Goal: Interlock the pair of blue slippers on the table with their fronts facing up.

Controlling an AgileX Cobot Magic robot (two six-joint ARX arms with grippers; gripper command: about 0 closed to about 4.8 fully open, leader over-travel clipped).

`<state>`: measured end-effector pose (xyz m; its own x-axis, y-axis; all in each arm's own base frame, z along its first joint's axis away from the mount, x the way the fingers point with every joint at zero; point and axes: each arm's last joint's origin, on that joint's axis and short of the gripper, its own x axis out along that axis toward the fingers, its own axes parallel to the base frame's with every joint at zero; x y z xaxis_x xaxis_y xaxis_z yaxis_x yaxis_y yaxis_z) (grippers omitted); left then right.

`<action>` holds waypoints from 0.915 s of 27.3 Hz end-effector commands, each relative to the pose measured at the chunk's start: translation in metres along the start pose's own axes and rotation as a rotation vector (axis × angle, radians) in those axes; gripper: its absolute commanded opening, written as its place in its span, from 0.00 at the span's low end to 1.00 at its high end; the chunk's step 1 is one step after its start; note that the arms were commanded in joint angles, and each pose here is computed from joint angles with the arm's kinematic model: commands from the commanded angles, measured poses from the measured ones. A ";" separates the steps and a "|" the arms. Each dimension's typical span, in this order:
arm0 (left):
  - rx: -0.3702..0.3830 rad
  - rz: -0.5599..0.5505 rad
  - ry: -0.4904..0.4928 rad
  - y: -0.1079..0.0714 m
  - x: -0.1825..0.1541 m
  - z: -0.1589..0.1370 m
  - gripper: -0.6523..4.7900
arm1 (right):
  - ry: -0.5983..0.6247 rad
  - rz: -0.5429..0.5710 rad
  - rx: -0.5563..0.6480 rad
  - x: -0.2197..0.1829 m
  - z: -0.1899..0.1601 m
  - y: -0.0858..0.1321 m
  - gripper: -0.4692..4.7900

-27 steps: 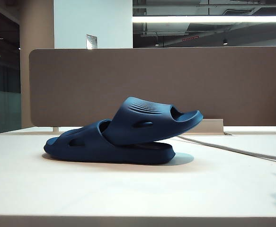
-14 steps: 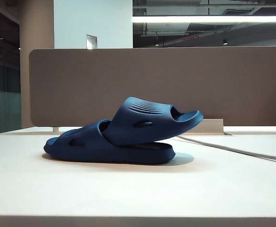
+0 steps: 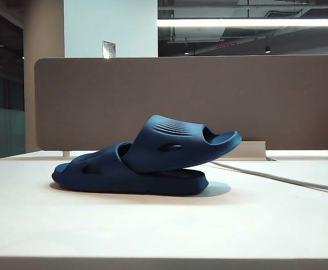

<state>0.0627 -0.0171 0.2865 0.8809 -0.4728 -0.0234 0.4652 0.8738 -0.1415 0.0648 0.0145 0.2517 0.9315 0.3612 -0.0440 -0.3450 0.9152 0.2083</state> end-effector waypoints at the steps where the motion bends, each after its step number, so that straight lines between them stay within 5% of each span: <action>1: 0.000 -0.007 -0.018 0.002 0.004 -0.004 0.11 | -0.040 0.010 0.000 0.001 0.003 0.000 0.35; 7: -0.090 0.023 0.001 0.012 0.017 -0.029 0.11 | 0.012 -0.002 0.013 0.011 -0.018 -0.007 0.34; 14: -0.111 0.093 0.032 0.018 0.023 -0.046 0.11 | 0.047 -0.010 0.024 0.018 -0.035 -0.012 0.34; 22: -0.229 0.146 0.036 0.025 0.028 -0.064 0.11 | -0.116 -0.012 -0.017 0.028 -0.043 -0.017 0.30; 25: -0.245 0.139 0.006 0.027 0.032 -0.072 0.11 | -0.141 -0.014 -0.023 0.030 -0.049 -0.019 0.09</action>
<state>0.0957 -0.0166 0.2102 0.9297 -0.3522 -0.1081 0.2932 0.8850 -0.3616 0.0937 0.0166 0.1964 0.9433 0.3282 0.0488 -0.3313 0.9229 0.1964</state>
